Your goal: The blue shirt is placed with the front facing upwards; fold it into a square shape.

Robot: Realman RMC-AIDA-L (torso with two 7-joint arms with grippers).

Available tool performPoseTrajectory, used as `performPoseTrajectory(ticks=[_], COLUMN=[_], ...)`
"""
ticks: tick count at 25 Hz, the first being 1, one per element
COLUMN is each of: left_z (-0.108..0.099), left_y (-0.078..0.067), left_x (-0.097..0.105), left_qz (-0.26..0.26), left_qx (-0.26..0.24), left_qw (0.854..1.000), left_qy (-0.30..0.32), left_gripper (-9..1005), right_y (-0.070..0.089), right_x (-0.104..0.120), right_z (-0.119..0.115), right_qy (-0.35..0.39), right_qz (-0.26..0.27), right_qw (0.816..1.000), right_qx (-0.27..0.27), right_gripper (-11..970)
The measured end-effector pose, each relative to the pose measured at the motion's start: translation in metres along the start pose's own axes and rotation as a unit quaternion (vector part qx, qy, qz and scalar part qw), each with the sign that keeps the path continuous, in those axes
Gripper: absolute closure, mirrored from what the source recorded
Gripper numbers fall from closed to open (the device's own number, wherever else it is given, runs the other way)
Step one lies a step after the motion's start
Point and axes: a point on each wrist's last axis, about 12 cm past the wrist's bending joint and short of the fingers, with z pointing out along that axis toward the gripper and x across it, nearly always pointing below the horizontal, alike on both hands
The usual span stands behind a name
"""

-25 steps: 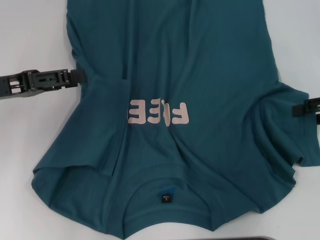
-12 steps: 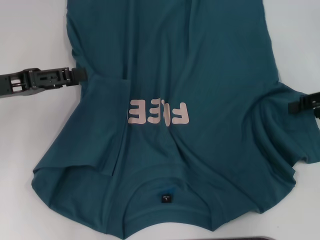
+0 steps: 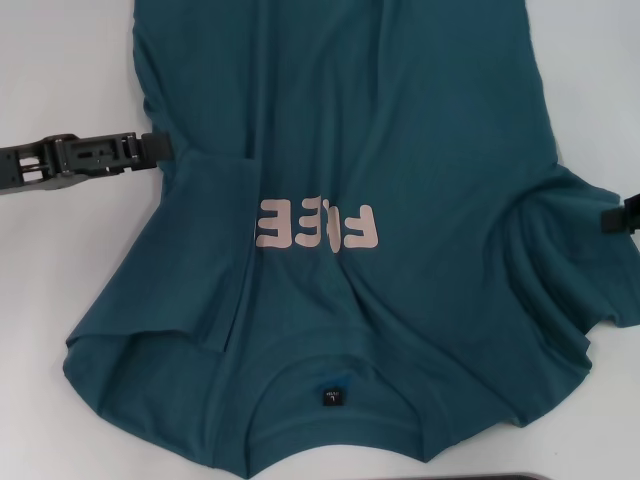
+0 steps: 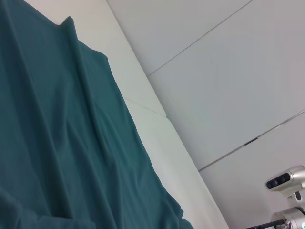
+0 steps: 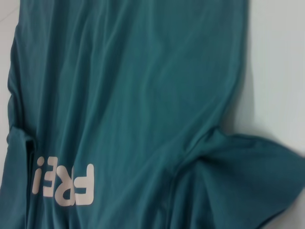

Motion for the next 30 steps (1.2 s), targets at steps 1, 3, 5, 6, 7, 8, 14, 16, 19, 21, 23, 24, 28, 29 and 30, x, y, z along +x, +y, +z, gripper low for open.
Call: performPoseTrajectory(ticks=[1,3,5,6,7,8,14,16,19,21,23,24,28,29,30], left_z=[0.000,0.000,0.000,0.000,0.000,0.000,-0.001,-0.001,0.000,-0.001,-0.002,-0.003,-0.007,-0.009,-0.010], left_y=[0.000,0.000,0.000,0.000,0.000,0.000,0.001,0.001,0.002,0.001,0.002,0.002,0.002,0.003,0.003], left_x=[0.000,0.000,0.001,0.001,0.001,0.001,0.003,0.004,0.004,0.003,0.003,0.003,0.001,0.001,0.000], left_qz=[0.000,-0.001,-0.001,-0.001,-0.001,-0.002,-0.005,-0.007,-0.011,-0.011,-0.012,-0.013,-0.014,-0.014,-0.015], left_qx=[0.000,0.001,0.000,0.000,0.000,0.000,0.000,0.001,0.000,0.000,-0.001,-0.001,-0.003,-0.004,-0.005], left_qw=[1.000,1.000,1.000,1.000,1.000,1.000,1.000,1.000,1.000,1.000,1.000,1.000,1.000,0.999,0.999], left_qy=[0.000,0.000,0.000,0.000,0.000,0.000,-0.001,-0.002,-0.002,-0.004,-0.010,-0.014,-0.027,-0.031,-0.034], left_gripper=[350,350,350,350,350,350,350,350,350,350,350,350,350,350,350], right_y=[0.000,0.000,0.001,0.000,0.000,-0.001,-0.005,-0.004,0.001,0.006,0.012,0.014,0.028,0.031,0.034], right_x=[0.000,0.000,0.000,0.000,-0.001,-0.001,-0.008,-0.012,-0.018,-0.019,-0.018,-0.018,-0.015,-0.015,-0.015], right_z=[0.000,0.000,0.001,0.001,-0.001,-0.004,-0.028,-0.033,-0.031,-0.025,-0.019,-0.017,-0.012,-0.010,-0.009], right_qy=[0.000,0.001,0.002,0.002,0.001,-0.003,-0.047,-0.060,-0.067,-0.052,-0.032,-0.023,0.004,0.010,0.013], right_qz=[0.000,-0.001,-0.002,-0.002,0.000,0.002,0.016,0.014,0.009,0.003,-0.002,-0.004,-0.014,-0.018,-0.022], right_qw=[1.000,1.000,1.000,1.000,1.000,1.000,0.998,0.998,0.997,0.998,0.999,1.000,0.999,0.999,0.999], right_qx=[0.000,0.001,0.001,0.002,0.004,0.007,0.033,0.033,0.026,0.019,0.010,0.004,-0.032,-0.041,-0.046], right_gripper=[714,792,823,839,854,869,947,946,945,944,943,943,941,941,941])
